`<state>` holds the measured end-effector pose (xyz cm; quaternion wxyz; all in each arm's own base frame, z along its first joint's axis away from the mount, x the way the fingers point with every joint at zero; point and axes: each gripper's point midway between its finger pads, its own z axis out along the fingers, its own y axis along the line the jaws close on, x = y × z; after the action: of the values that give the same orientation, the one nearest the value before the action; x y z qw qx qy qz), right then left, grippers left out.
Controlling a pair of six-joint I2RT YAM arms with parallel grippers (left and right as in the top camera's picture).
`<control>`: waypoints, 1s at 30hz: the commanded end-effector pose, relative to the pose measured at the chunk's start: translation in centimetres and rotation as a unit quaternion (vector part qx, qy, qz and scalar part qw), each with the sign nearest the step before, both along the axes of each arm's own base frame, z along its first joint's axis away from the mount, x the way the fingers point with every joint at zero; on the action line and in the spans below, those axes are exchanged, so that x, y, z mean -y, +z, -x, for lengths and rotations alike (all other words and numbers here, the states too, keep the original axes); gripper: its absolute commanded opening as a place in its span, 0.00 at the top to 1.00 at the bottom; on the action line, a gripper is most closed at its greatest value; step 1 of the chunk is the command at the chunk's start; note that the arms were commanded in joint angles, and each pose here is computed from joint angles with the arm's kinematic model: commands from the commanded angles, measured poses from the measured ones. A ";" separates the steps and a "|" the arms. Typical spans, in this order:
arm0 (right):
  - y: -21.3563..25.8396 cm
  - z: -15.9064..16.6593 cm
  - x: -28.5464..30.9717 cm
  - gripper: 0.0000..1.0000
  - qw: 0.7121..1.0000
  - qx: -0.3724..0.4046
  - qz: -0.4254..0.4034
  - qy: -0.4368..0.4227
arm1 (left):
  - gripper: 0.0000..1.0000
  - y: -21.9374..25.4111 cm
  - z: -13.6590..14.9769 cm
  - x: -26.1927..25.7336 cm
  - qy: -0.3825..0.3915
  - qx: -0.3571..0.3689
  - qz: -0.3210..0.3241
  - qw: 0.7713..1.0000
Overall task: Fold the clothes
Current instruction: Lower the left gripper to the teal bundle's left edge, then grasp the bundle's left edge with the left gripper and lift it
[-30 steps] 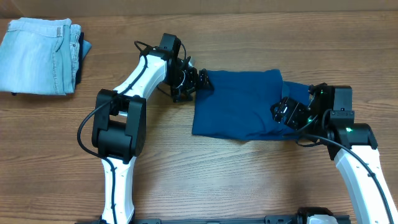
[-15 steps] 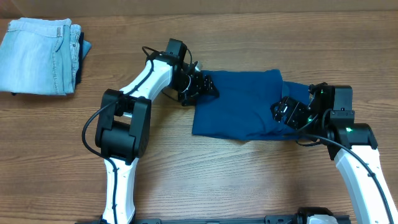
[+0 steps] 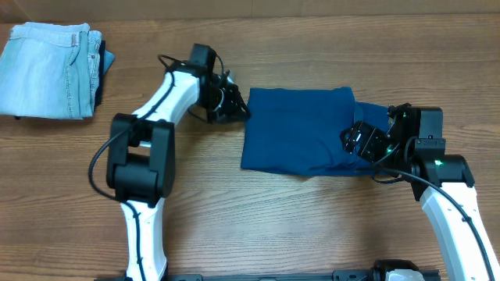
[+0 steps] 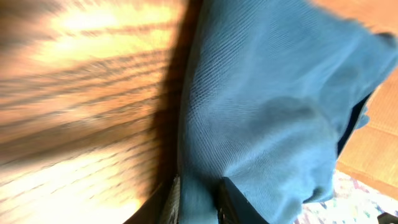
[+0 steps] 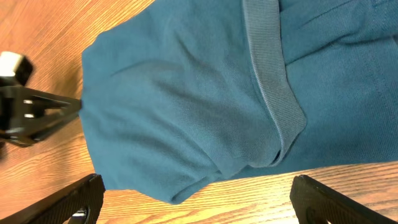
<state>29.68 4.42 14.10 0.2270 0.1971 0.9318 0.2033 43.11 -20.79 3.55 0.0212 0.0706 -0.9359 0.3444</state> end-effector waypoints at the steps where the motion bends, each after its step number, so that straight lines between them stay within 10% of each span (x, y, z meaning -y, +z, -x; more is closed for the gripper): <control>1: 0.8 -0.6 0.2 0.00 1.000 0.016 0.007 0.002 | 0.77 4.4 -1.0 -1.3 -0.003 0.071 -0.012 0.997; 16: -0.4 -0.4 0.2 0.00 1.000 -0.009 0.005 0.003 | 0.31 4.4 0.6 -0.6 -0.039 0.085 -0.072 0.993; 30: -0.5 -0.2 0.2 0.00 1.000 -0.013 0.005 0.003 | 0.25 0.5 2.5 -1.5 -0.021 0.048 -0.099 0.994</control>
<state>29.44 4.44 12.96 0.2040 0.1983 0.9379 0.1984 41.61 -19.59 5.35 -0.0316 0.0170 -0.9652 0.2589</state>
